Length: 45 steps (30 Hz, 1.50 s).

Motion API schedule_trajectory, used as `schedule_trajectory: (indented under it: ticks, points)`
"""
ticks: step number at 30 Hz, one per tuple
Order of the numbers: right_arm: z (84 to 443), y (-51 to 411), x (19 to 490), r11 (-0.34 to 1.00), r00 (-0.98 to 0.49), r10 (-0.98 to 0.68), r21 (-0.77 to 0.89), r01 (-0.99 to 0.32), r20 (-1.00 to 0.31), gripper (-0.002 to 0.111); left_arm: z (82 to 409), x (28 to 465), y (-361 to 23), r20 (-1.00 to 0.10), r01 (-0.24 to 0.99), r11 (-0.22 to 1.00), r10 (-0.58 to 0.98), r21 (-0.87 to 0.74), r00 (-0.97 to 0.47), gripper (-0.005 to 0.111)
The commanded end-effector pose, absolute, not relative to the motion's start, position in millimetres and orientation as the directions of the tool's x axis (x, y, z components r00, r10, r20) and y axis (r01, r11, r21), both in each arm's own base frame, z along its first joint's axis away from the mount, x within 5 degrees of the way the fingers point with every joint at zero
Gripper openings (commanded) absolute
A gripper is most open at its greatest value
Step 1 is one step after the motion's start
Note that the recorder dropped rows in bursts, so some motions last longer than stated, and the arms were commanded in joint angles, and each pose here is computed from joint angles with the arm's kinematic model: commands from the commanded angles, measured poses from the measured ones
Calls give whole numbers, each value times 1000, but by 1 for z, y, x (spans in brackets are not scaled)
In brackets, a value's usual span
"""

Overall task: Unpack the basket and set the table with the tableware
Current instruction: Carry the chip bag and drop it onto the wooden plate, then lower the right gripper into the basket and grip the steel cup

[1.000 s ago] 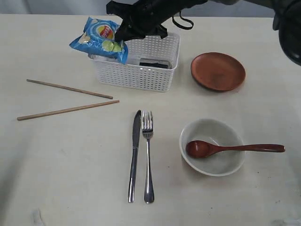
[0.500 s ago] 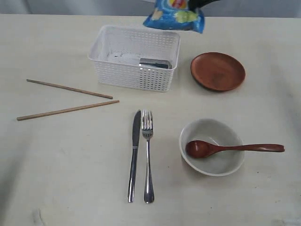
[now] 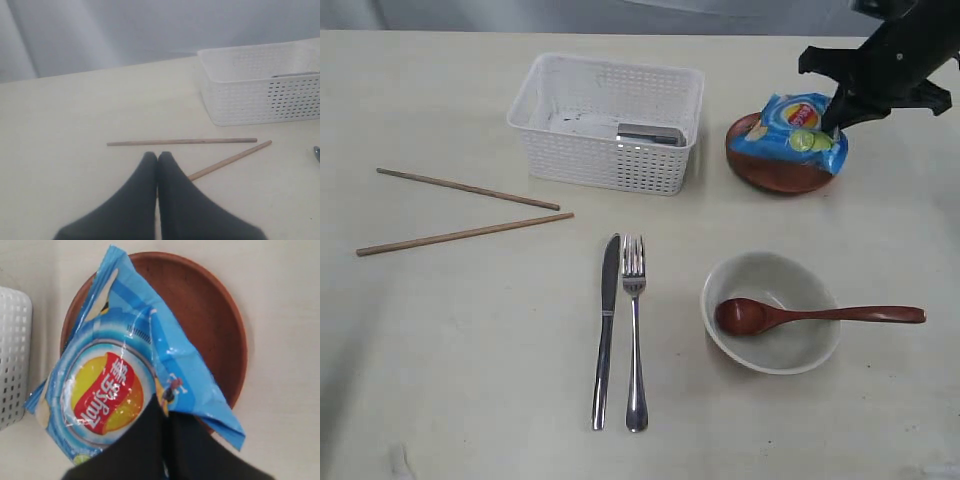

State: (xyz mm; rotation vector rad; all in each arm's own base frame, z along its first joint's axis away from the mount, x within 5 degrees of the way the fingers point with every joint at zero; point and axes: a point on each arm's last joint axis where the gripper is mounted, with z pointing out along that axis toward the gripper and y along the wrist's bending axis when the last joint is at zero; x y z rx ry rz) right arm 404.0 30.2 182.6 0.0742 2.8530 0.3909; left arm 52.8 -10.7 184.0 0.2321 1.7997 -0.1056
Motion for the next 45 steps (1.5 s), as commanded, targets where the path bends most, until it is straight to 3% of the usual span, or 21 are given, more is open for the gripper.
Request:
schedule_trajectory:
  ticks: [1, 7, 9, 20, 23, 27, 34, 36, 37, 39, 43, 45]
  points:
    - [181, 27, 410, 969, -941, 64, 247, -22, -332, 10, 184, 53, -11, -971, 220, 974, 99, 51, -216, 0]
    - [181, 28, 405, 967, -957, 15, 248, -60, -289, 54, 184, 53, -11, -971, 220, 974, 99, 51, -216, 0]
    - [186, 28, 404, 966, -959, 7, 250, -67, -284, 58, 184, 53, -11, -971, 220, 974, 99, 51, -216, 0]
    - [277, 35, 402, 960, -947, 21, 272, -71, -320, 58, 184, 53, -11, -971, 220, 974, 99, 51, -216, 0]
    - [304, 58, 387, 952, -927, -36, 268, -145, -374, 43, 184, 53, -11, -971, 220, 974, 99, 51, -216, 0]
    - [320, 125, 367, 917, -886, -194, 243, -317, -421, 49, 184, 53, -11, -971, 220, 974, 99, 51, -216, 0]
    - [316, 219, 365, 911, -867, -292, 159, -381, -403, 49, 184, 53, -11, -971, 220, 974, 99, 51, -216, 0]
    - [308, 252, 372, 842, -798, -459, 95, -531, -391, 50, 184, 53, -11, -971, 220, 974, 99, 51, -216, 0]
    - [299, 267, 384, 820, -755, -514, 27, -572, -408, 56, 184, 53, -11, -971, 220, 974, 99, 51, -216, 0]
    - [285, 276, 392, 782, -715, -574, -10, -623, -400, 65, 184, 53, -11, -971, 220, 974, 99, 51, -216, 0]
    - [262, 279, 397, 576, -517, -788, -106, -811, -334, 65, 184, 53, -11, -971, 220, 974, 99, 51, -216, 0]
    - [265, 278, 396, 482, -420, -847, -139, -865, -327, 59, 184, 53, -11, -971, 220, 974, 99, 51, -216, 0]
